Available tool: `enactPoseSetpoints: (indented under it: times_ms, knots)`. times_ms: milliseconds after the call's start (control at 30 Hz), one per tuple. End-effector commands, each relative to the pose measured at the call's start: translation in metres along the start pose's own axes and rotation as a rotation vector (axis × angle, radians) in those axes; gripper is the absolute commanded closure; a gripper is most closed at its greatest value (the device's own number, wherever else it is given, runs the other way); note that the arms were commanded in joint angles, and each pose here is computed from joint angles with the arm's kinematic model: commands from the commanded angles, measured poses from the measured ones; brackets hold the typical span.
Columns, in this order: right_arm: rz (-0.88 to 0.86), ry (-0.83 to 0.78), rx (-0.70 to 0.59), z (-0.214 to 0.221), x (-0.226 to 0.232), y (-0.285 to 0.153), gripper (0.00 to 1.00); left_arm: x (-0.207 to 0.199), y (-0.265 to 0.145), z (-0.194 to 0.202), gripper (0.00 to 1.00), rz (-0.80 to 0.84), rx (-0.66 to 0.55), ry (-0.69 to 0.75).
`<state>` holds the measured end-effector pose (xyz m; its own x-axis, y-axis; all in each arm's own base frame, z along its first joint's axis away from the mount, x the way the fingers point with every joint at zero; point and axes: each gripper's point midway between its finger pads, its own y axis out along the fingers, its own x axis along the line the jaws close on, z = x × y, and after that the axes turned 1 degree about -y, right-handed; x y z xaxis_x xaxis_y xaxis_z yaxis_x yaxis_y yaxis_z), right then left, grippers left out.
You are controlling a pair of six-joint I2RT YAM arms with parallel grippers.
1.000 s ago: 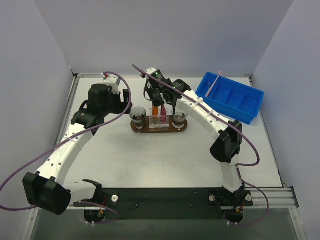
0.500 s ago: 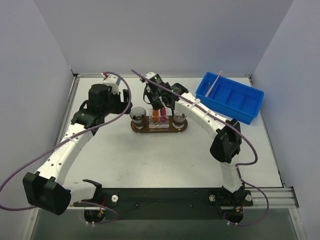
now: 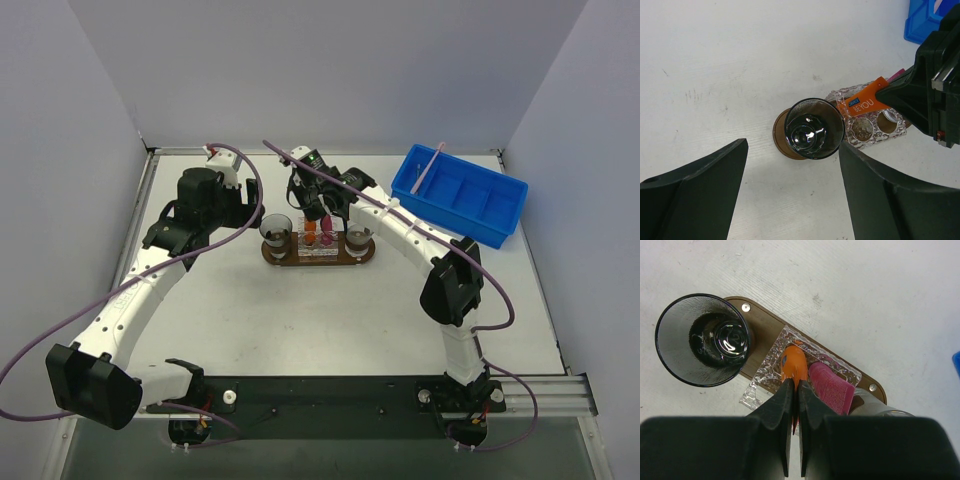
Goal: Prepare toiletry sets of a toothbrush and toothpaste on the tray
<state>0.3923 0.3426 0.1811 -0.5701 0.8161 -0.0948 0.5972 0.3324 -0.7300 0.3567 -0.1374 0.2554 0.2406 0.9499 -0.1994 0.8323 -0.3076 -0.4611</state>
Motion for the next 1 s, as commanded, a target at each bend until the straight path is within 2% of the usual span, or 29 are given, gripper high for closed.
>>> enactPoseSetpoints:
  times_ms: [0, 333, 533, 700, 967]
  knots:
    - [-0.010, 0.005, -0.008, -0.001, 0.000, 0.004, 1.00, 0.000, -0.002, -0.016, 0.16, -0.002, -0.039, 0.007]
    - [-0.018, 0.018, -0.002, 0.001, -0.001, 0.004, 0.83, 0.000, -0.002, -0.016, 0.16, -0.002, -0.037, 0.009]
    - [-0.010, 0.016, -0.033, -0.009, -0.004, -0.006, 0.76, 0.000, -0.003, -0.015, 0.16, -0.002, -0.036, 0.007]
    - [-0.015, 0.015, -0.080, -0.024, -0.004, -0.023, 0.61, 0.006, -0.003, -0.013, 0.16, -0.030, -0.037, 0.013]
    - [0.004, 0.035, -0.199, -0.059, -0.013, -0.069, 0.54, 0.004, 0.002, -0.017, 0.16, -0.028, -0.031, 0.008]
